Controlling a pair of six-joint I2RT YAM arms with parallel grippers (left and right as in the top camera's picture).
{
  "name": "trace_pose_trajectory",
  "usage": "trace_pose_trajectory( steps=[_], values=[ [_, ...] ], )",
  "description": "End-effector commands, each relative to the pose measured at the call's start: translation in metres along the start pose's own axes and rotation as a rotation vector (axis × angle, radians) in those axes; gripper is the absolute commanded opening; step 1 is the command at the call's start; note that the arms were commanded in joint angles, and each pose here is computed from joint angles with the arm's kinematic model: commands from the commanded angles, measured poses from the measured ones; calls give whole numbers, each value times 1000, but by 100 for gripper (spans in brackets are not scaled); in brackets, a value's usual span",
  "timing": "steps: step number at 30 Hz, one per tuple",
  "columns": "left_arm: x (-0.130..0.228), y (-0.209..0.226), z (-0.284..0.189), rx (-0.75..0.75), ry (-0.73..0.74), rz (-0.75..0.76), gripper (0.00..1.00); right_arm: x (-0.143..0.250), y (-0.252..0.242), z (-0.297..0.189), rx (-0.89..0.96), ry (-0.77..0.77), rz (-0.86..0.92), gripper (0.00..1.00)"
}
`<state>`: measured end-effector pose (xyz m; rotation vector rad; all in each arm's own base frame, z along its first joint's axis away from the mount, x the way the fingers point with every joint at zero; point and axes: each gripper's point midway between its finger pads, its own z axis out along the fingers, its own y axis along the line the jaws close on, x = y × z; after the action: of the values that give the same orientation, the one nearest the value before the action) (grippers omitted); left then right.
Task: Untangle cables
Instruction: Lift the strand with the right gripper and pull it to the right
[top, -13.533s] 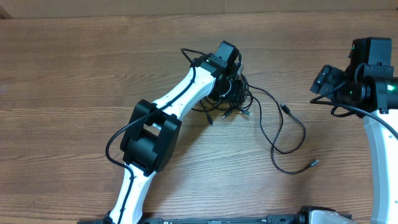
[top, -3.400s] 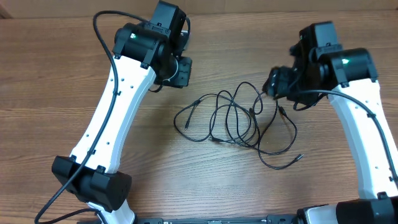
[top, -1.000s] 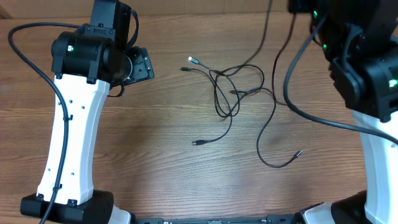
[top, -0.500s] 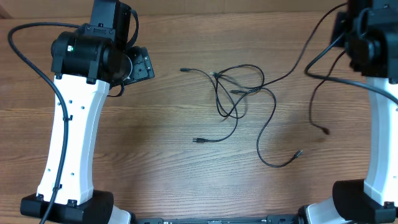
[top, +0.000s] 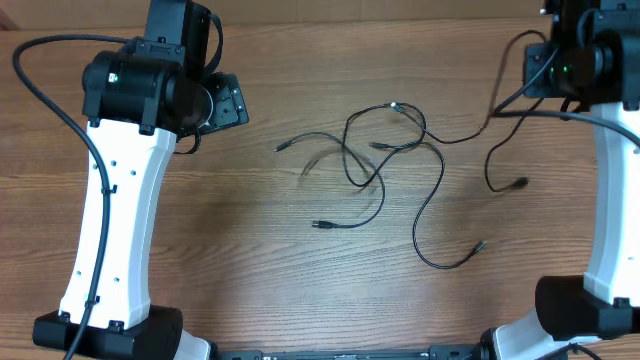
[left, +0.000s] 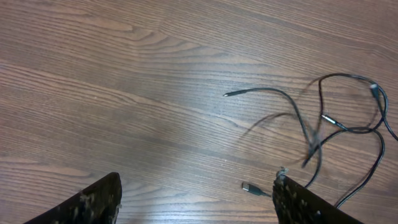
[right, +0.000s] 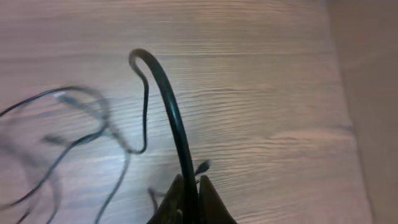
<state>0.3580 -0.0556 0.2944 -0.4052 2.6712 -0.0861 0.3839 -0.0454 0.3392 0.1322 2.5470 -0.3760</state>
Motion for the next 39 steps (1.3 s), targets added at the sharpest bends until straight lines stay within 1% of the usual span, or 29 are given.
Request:
trace_pose_trajectory(
  steps=[1, 3, 7, 11, 14, 17, 21, 22, 25, 29, 30, 31, 32, 34, 35, 36, 39],
  values=[
    [-3, 1, -1, 1, -10, -15, 77, -12, -43, -3, 203, -65, 194, 4],
    [-2, 1, -1, 1, -9, -15, 77, -28, -56, -4, 237, -145, 289, 4],
    [-2, 1, -1, 1, -8, -15, 77, -70, -81, -11, 250, -331, 405, 4],
    [-3, 1, -1, 2, -10, -15, 77, -85, -105, -17, 277, -414, 473, 4],
    [-2, 1, -1, 1, -9, -15, 79, -83, -131, -16, 318, -424, 523, 4],
    [-3, 1, -1, 2, -10, -15, 79, -62, -164, -3, 376, -365, 605, 4],
    [-3, 1, -1, 2, -10, -15, 79, -13, -193, 39, 366, -166, 717, 4],
    [-3, 1, -1, 2, -10, -15, 79, -7, -195, 43, 362, -143, 729, 4],
    [-3, 1, -1, 1, -10, -15, 79, 29, -211, 74, 352, -11, 790, 4],
    [-3, 1, -1, 2, -10, -15, 79, 51, -216, 91, 292, 57, 837, 4],
    [-3, 1, -1, 2, -10, -15, 79, 51, -214, 93, 268, 58, 844, 10],
    [-3, 1, -1, 2, -10, -16, 79, 49, -212, 94, 236, 53, 850, 20],
    [-3, 1, -1, 2, -10, -15, 79, 45, -207, 96, 198, 46, 854, 35],
    [-3, 1, -1, 2, -10, -15, 79, 38, -193, 98, 99, 40, 857, 60],
    [-3, 1, -1, 2, -10, -15, 79, 35, -188, 98, 64, 41, 853, 67],
    [-3, 1, -1, 2, -10, -15, 79, 28, -167, 99, -58, 44, 823, 73],
    [-2, 2, -1, -1, -7, -15, 78, 17, -126, 93, -269, 60, 731, 77]
  ],
)
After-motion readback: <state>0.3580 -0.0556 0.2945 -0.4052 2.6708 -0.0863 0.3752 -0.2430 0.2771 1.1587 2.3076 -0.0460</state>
